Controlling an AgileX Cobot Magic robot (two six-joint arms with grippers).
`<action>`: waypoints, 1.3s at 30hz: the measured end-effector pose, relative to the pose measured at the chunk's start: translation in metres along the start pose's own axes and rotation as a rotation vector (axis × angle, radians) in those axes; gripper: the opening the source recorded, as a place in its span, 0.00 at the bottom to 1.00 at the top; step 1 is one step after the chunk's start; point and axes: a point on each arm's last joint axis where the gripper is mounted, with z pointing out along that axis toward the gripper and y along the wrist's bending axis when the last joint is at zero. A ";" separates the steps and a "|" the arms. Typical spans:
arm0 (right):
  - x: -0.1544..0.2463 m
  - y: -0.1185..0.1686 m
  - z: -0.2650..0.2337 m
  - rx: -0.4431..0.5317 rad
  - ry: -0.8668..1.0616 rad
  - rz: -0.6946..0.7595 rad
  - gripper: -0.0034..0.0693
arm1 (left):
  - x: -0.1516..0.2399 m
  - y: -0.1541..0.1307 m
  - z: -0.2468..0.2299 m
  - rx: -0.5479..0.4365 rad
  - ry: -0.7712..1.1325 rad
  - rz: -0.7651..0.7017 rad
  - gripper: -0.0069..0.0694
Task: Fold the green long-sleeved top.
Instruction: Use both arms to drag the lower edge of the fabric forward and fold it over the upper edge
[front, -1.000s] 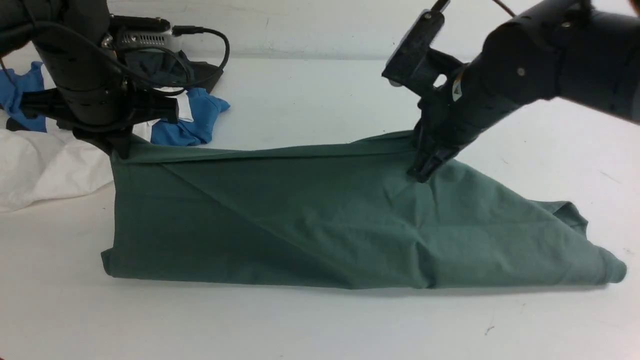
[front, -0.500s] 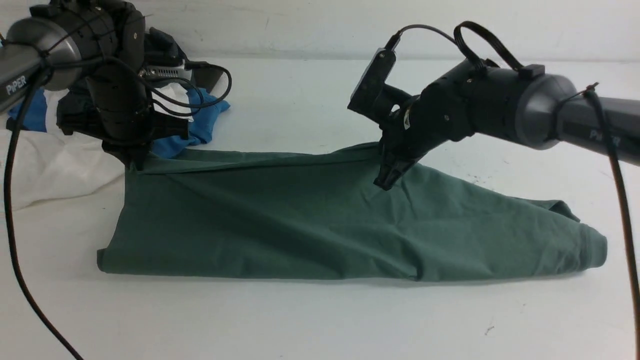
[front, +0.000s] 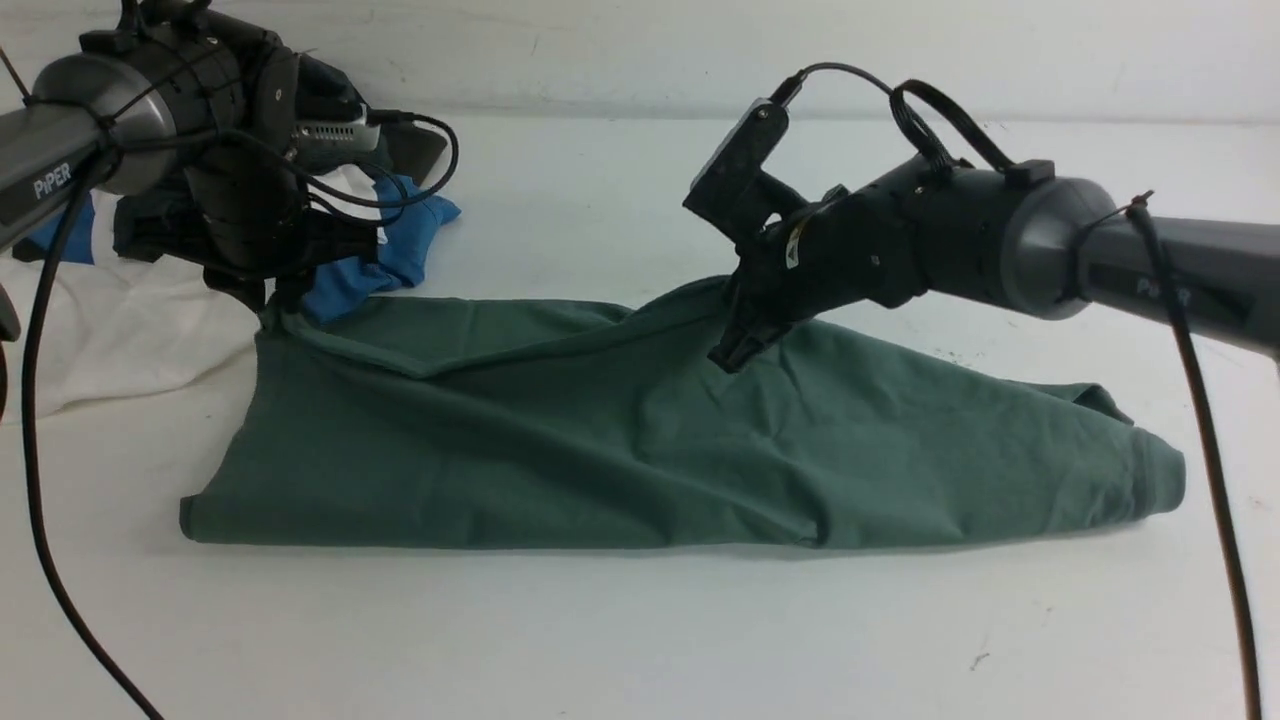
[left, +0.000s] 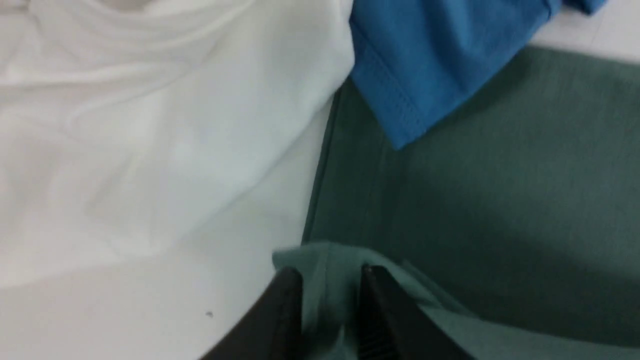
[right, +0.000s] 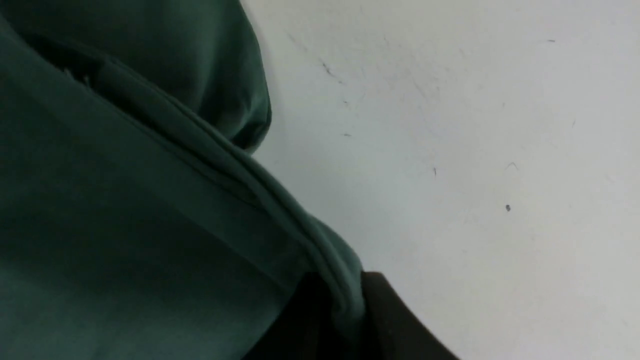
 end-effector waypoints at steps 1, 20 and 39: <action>0.000 -0.002 0.001 0.008 -0.015 0.040 0.21 | -0.002 0.000 0.000 0.004 -0.018 -0.021 0.34; 0.006 -0.017 -0.043 -0.032 0.191 0.325 0.58 | 0.000 0.040 0.006 0.182 0.253 -0.133 0.37; 0.030 -0.029 -0.068 -0.235 0.368 0.439 0.58 | -0.030 0.034 0.074 0.157 0.155 -0.072 0.60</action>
